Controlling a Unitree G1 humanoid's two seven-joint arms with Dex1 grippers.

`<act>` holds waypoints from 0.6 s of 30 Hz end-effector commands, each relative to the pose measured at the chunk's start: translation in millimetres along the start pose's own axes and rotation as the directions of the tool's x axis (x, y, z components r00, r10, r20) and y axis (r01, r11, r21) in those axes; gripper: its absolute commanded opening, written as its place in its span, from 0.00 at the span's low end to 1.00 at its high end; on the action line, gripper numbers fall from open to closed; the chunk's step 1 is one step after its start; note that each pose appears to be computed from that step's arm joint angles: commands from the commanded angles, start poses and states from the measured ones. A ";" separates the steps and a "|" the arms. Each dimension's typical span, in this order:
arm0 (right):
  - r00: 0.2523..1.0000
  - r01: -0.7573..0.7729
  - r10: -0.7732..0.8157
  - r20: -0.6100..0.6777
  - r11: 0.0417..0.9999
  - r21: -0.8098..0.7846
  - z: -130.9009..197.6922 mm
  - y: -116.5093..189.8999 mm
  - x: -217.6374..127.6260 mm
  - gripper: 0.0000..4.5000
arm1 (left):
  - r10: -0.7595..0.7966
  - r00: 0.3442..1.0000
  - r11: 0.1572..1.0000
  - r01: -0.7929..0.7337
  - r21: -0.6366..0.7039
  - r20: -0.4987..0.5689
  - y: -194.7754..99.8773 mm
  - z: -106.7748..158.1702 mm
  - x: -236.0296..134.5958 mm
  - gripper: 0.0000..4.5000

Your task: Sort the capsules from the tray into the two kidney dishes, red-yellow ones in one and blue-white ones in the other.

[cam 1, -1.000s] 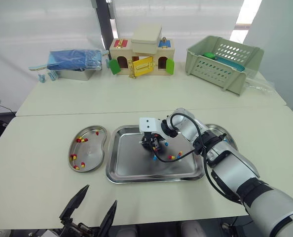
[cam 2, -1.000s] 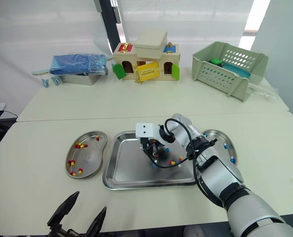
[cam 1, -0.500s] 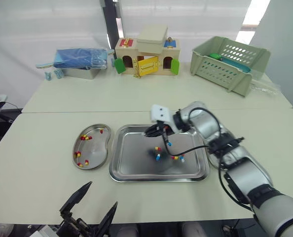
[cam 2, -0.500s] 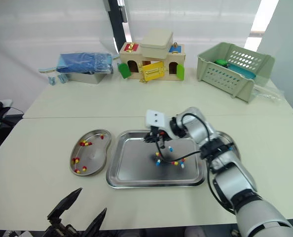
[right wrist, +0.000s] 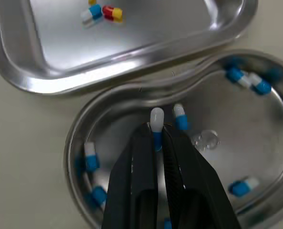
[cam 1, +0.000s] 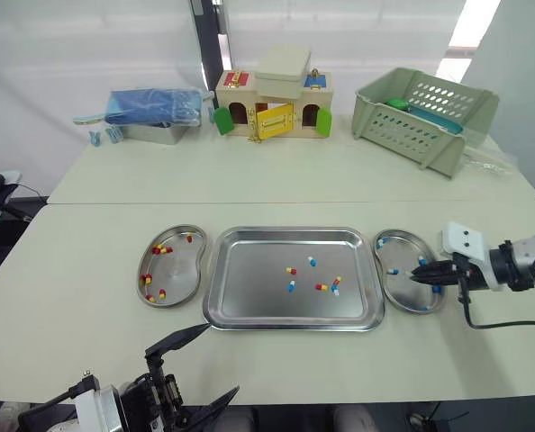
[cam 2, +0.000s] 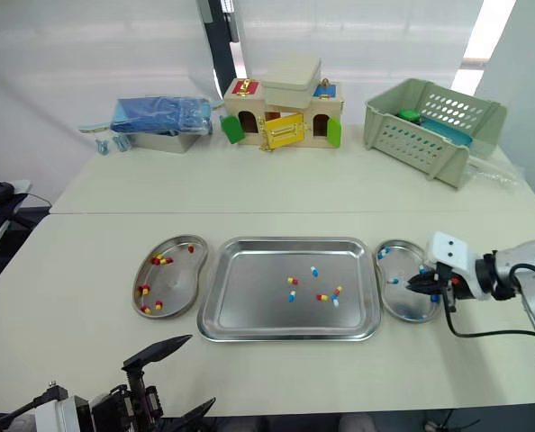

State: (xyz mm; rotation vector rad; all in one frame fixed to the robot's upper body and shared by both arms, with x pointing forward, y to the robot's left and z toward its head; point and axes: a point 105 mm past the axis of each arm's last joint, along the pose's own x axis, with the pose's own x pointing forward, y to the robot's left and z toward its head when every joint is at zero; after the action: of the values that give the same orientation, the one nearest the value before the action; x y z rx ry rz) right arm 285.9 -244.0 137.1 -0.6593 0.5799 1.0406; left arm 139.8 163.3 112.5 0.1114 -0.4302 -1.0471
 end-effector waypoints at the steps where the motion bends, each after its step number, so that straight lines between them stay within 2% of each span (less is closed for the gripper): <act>1: 0.999 0.046 -0.046 0.002 0.997 -0.055 6.5 -0.9 -12.3 0.00 | -0.043 0.999 0.999 0.043 -0.001 0.017 -2.1 2.6 -1.9 1.00; 5: 0.997 0.076 -0.076 -0.001 0.996 -0.049 5.8 -4.1 -13.2 0.00 | -0.049 0.999 0.999 0.049 -0.004 0.016 -2.2 0.1 -5.6 1.00; 6: 0.997 0.077 -0.077 0.001 0.996 -0.048 6.4 -4.6 -13.4 0.12 | -0.049 0.999 0.999 0.049 -0.003 0.017 -2.3 -0.4 -5.8 1.00; 8: 0.997 0.077 -0.076 0.009 0.996 -0.044 8.0 -5.2 -13.7 0.19 | -0.043 0.999 0.999 0.043 -0.002 0.019 -2.6 -1.0 -5.7 1.00; 11: 0.997 0.078 -0.077 0.023 0.996 -0.038 10.7 -6.5 -15.6 0.35 | -0.024 1.000 1.000 0.024 -0.001 0.018 -1.8 -2.0 -6.3 1.00; 15: 0.994 0.099 -0.098 0.044 0.995 -0.028 13.5 -9.7 -21.2 0.59 | 0.025 1.000 1.000 -0.025 0.010 0.000 3.5 -2.0 -11.0 1.00; 18: 0.984 0.126 -0.127 0.124 0.992 0.015 11.1 -12.8 -32.2 0.79 | 0.111 0.994 0.992 -0.111 0.057 -0.004 18.4 4.8 -11.1 1.00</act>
State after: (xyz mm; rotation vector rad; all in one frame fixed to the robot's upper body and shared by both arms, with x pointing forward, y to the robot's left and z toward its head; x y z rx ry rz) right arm 285.9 -252.1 152.9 -0.6205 0.5007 0.9811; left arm 144.5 176.4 109.0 0.1151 -0.4248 -0.9817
